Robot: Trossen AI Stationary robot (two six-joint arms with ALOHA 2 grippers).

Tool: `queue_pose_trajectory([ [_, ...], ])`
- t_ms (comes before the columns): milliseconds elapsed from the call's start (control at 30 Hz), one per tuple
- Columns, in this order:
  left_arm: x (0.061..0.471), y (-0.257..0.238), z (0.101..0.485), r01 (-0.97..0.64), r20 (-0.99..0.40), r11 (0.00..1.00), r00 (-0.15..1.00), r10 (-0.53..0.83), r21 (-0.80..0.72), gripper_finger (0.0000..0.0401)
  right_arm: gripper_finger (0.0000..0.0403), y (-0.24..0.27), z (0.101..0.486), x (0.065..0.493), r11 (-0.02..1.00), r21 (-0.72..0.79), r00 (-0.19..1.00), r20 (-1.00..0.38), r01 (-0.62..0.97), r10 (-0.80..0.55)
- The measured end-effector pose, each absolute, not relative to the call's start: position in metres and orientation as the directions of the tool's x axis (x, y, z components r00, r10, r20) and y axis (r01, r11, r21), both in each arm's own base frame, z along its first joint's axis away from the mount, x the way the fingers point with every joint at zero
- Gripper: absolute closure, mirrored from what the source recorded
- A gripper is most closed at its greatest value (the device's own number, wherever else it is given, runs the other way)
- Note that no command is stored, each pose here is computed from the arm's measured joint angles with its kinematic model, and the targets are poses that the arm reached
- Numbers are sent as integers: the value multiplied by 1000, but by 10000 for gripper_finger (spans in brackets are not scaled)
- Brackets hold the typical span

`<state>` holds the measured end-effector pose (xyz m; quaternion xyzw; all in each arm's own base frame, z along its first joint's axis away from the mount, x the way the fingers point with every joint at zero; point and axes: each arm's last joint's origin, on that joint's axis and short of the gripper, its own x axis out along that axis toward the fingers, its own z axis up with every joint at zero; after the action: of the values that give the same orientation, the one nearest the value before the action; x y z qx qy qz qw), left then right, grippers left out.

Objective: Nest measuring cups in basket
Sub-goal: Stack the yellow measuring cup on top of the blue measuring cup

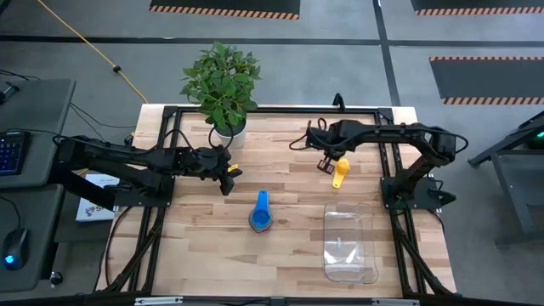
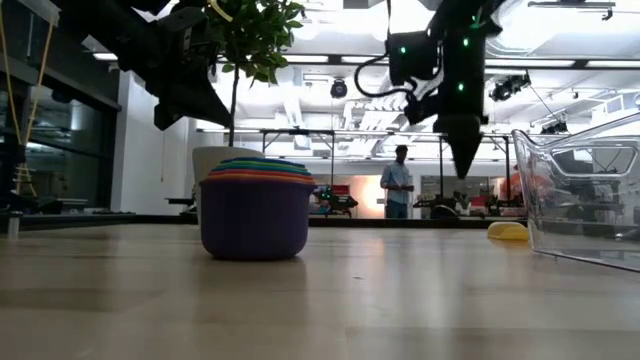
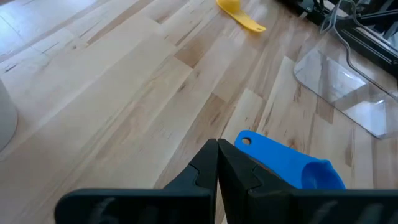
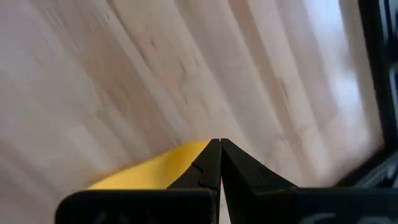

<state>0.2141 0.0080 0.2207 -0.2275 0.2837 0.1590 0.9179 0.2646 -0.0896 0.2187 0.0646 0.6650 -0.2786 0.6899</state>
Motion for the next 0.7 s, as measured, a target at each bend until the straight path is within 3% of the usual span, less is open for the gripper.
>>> queue_pose_trajectory([
  [233, 214, 8, 221, -431, -592, 844, 786, 178, -319, 401, 403, -44, 233, 251, 810, -129, 65, -977, 573, -201],
  [367, 214, 8, 221, -428, -591, 848, 787, 180, -313, 401, 394, -8, 230, 225, 712, -10, 171, -968, 703, -182],
  [500, 214, 8, 221, -428, -591, 848, 787, 180, -312, 401, 348, 14, 222, 214, 591, 207, 332, -937, 780, -111],
  [700, 214, 8, 221, -428, -591, 849, 786, 180, -311, 401, 252, 18, 195, 212, 415, 298, 365, -927, 860, -91],
])
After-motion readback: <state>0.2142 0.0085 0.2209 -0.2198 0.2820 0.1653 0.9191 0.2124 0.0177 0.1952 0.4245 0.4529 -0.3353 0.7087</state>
